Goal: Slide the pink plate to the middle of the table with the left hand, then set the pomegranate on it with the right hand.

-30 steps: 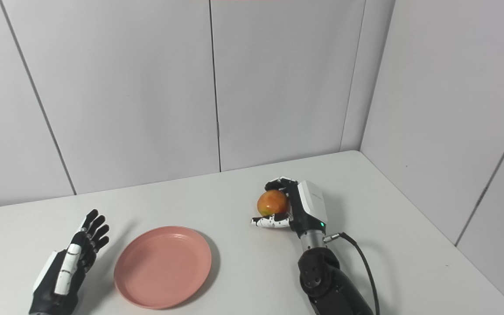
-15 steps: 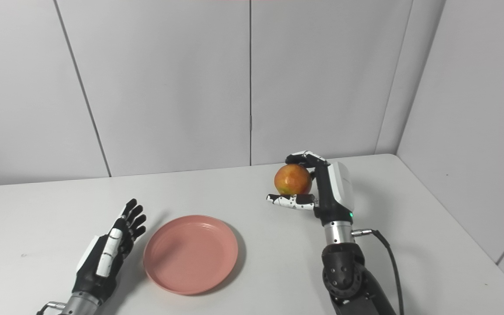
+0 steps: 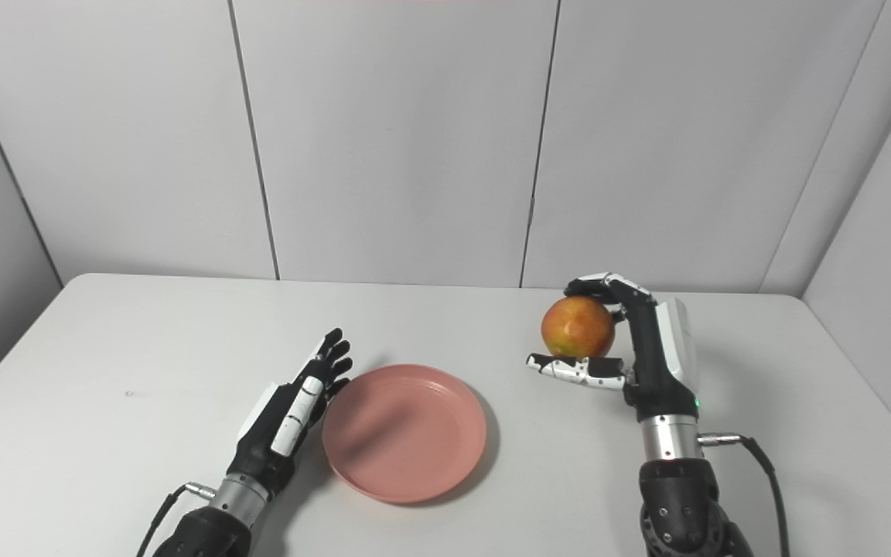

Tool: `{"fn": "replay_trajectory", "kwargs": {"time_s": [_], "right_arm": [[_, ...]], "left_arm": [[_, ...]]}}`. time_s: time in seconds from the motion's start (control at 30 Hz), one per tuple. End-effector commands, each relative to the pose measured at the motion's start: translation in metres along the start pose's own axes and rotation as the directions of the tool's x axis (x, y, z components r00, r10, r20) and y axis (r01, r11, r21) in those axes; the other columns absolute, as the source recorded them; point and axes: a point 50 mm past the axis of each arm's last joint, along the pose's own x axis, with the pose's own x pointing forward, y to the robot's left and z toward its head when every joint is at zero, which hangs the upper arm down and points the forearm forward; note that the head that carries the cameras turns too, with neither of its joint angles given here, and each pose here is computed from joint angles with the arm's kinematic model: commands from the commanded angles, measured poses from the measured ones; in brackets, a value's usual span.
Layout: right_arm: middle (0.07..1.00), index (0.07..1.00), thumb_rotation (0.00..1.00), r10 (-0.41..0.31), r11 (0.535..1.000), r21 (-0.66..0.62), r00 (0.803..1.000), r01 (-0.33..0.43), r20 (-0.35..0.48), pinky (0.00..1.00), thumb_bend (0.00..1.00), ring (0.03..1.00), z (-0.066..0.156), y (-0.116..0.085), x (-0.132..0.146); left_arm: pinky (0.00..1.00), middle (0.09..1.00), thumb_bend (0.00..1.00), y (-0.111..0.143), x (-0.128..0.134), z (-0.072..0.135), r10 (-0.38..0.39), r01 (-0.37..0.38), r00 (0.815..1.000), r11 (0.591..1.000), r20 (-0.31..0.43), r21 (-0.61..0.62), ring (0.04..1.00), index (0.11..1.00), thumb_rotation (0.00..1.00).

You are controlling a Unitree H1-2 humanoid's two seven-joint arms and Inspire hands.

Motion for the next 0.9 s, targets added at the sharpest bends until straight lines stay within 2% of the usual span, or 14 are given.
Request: {"fn": "replay_trajectory", "kwargs": {"time_s": [0.0, 0.27, 0.57, 0.87], "right_arm": [[0.517, 0.51, 0.0, -0.014, 0.999, 0.037, 0.992, 0.01, 0.122, 0.36, 0.5, 0.457, 0.023, -0.003, 0.016], [0.511, 0.525, 0.0, 0.057, 0.996, 0.057, 0.982, -0.069, 0.18, 0.35, 0.5, 0.456, 0.035, 0.028, 0.015], [0.504, 0.547, 0.0, 0.152, 0.983, 0.07, 0.971, -0.167, 0.184, 0.34, 0.5, 0.437, 0.051, 0.066, 0.013], [0.498, 0.546, 0.0, 0.264, 0.957, 0.061, 0.94, -0.283, 0.216, 0.35, 0.5, 0.442, 0.057, 0.103, 0.008]], "left_arm": [[0.94, 0.991, 0.56, -0.006, 0.001, 0.002, 0.003, -0.003, 1.0, 1.0, 0.01, -0.004, 0.97, 0.992, 1.0], [0.94, 0.993, 0.56, -0.007, 0.001, 0.003, 0.008, -0.008, 1.0, 1.0, 0.013, 0.006, 0.973, 0.994, 1.0], [0.94, 0.992, 0.59, -0.007, 0.002, 0.003, 0.022, -0.022, 1.0, 1.0, 0.011, 0.012, 0.974, 0.994, 1.0], [0.96, 0.999, 0.6, -0.006, 0.003, 0.002, 0.035, -0.035, 0.999, 0.999, 0.005, 0.012, 0.976, 0.999, 1.0]]}}
